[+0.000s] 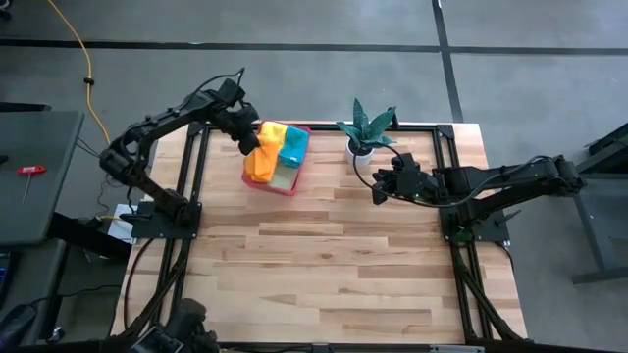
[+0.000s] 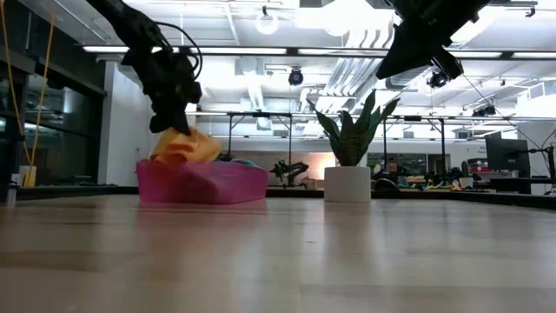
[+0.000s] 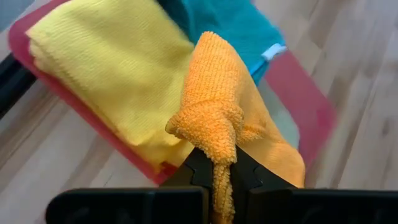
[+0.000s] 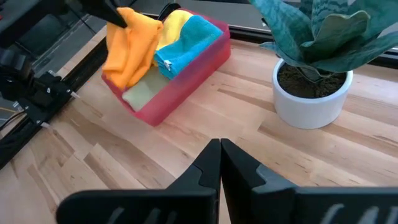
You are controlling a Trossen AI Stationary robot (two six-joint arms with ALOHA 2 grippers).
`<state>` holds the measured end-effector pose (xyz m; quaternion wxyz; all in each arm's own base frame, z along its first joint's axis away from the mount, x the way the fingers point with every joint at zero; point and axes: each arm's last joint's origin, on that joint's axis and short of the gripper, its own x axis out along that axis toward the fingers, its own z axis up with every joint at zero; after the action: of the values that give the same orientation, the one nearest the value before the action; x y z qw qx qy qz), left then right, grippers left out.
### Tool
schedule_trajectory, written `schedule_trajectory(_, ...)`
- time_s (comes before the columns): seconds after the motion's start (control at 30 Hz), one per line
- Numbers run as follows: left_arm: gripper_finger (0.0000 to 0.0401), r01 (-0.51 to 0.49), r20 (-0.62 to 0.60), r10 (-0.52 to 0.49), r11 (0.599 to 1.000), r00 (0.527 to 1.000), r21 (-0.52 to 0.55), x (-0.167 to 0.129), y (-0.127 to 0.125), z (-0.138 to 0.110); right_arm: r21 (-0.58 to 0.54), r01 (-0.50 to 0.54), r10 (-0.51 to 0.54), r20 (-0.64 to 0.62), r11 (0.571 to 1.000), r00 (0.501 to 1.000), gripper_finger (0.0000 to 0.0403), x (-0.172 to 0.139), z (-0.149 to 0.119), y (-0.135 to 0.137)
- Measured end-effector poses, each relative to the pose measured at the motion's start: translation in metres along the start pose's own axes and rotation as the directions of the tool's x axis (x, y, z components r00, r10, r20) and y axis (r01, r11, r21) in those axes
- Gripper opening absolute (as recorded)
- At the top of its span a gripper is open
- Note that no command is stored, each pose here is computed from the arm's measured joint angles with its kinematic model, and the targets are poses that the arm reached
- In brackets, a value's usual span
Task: Fold microfiber towels
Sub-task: Put the folded orange microfiber cloth into the red bin
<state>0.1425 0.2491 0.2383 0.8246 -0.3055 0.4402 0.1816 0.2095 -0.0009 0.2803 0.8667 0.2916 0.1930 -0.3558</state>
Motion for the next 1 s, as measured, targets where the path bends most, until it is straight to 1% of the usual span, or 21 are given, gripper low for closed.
schedule_trajectory(0.17, 0.0, 0.0, 0.004, 0.0, 1.0, 1.0, 0.005, 0.009, -0.003, 0.005, 0.0, 0.0, 0.0, 0.0, 1.0, 1.0, 0.0, 0.0, 0.0, 0.0)
schedule_trajectory(0.3, 0.0, 0.04, 0.04, -0.041, 0.999, 0.998, 0.034, 0.011, -0.018, 0.011, 0.0, 0.0, 0.0, 0.0, 1.0, 1.0, 0.0, 0.0, 0.0, 0.0)
schedule_trajectory(0.43, 0.0, 0.144, 0.099, -0.149, 0.988, 0.984, 0.056, -0.005, -0.044, 0.016, -0.001, 0.0, 0.0, 0.0, 1.0, 1.0, 0.0, 0.0, 0.0, 0.0)
schedule_trajectory(0.57, 0.0, 0.172, 0.144, -0.188, 0.978, 0.971, 0.12, -0.035, -0.083, 0.017, -0.009, 0.007, -0.007, -0.006, 1.0, 1.0, 0.0, 0.0, -0.001, -0.001)
schedule_trajectory(0.7, 0.0, 0.232, 0.166, -0.256, 0.961, 0.952, 0.152, -0.064, -0.12, 0.001, -0.016, 0.014, -0.014, -0.012, 1.0, 1.0, 0.0, 0.0, -0.001, -0.002)
schedule_trajectory(0.8, 0.0, 0.307, 0.134, -0.325, 0.941, 0.936, 0.144, -0.082, -0.138, -0.018, -0.02, 0.02, -0.02, -0.016, 1.0, 1.0, 0.0, 0.0, -0.002, -0.002)
schedule_trajectory(0.87, 0.0, 0.369, 0.119, -0.385, 0.919, 0.915, 0.14, -0.088, -0.145, -0.03, -0.023, 0.022, -0.023, -0.018, 0.999, 1.0, 0.0, 0.0, -0.002, -0.003)
schedule_trajectory(0.93, 0.0, 0.418, 0.108, -0.433, 0.899, 0.895, 0.132, -0.087, -0.146, -0.042, -0.026, 0.028, -0.028, -0.017, 0.999, 0.999, 0.0, 0.0, -0.002, -0.003)
schedule_trajectory(1.0, 0.0, 0.425, 0.116, -0.437, 0.898, 0.892, 0.113, -0.081, -0.142, -0.05, -0.027, 0.033, -0.034, -0.013, 0.999, 0.999, 0.0, 0.0, -0.002, -0.003)
